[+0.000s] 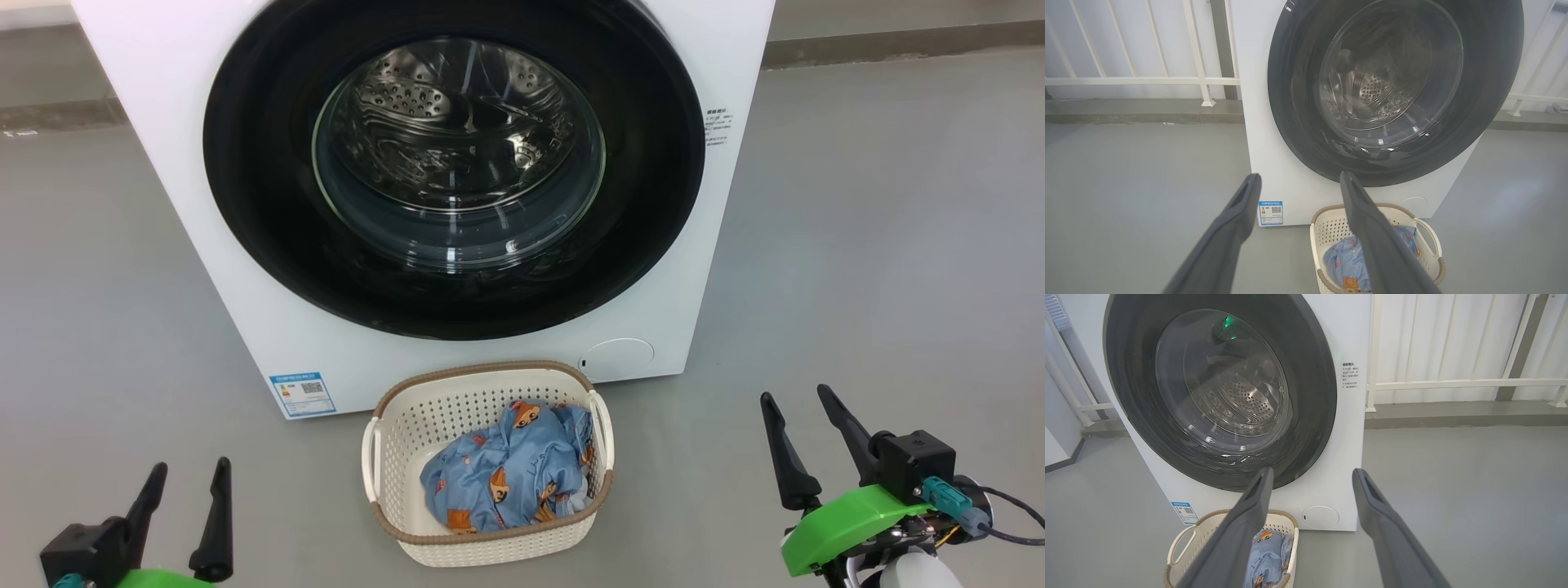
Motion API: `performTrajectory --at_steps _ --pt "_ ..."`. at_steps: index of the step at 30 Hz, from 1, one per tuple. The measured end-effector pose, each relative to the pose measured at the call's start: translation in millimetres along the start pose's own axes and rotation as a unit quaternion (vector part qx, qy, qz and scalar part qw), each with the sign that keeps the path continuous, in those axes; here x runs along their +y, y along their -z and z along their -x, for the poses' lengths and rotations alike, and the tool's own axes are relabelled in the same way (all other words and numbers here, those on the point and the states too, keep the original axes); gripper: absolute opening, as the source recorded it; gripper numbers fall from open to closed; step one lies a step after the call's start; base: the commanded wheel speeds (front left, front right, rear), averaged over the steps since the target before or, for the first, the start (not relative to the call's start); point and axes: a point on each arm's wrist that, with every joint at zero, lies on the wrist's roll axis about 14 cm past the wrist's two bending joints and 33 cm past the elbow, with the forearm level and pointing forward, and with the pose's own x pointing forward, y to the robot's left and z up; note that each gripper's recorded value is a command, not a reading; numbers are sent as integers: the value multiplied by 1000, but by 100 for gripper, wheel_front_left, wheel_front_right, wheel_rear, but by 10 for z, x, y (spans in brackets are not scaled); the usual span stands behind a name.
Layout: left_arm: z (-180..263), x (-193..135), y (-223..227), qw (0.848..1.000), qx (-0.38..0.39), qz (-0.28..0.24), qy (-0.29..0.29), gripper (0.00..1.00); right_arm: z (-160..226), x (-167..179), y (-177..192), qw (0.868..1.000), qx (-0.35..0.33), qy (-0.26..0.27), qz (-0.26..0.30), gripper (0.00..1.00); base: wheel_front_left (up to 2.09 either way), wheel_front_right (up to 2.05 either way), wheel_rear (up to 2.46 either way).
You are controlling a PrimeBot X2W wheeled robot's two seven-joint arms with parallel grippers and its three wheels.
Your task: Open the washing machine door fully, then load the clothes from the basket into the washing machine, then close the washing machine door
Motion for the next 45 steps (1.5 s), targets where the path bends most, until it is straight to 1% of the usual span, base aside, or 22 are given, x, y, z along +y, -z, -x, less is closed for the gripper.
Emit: performTrajectory --at_steps 15,34,45 --pt "18 -28 47 1000 7 7 3 100 2 12 20 1000 4 -2 4 100 0 0 0" --pt "40 29 96 1000 17 -3 -4 100 28 -19 130 1000 23 4 0 100 0 0 0" --pt "42 28 113 1000 20 -7 -3 100 17 -19 122 1000 23 5 -1 100 0 0 0"
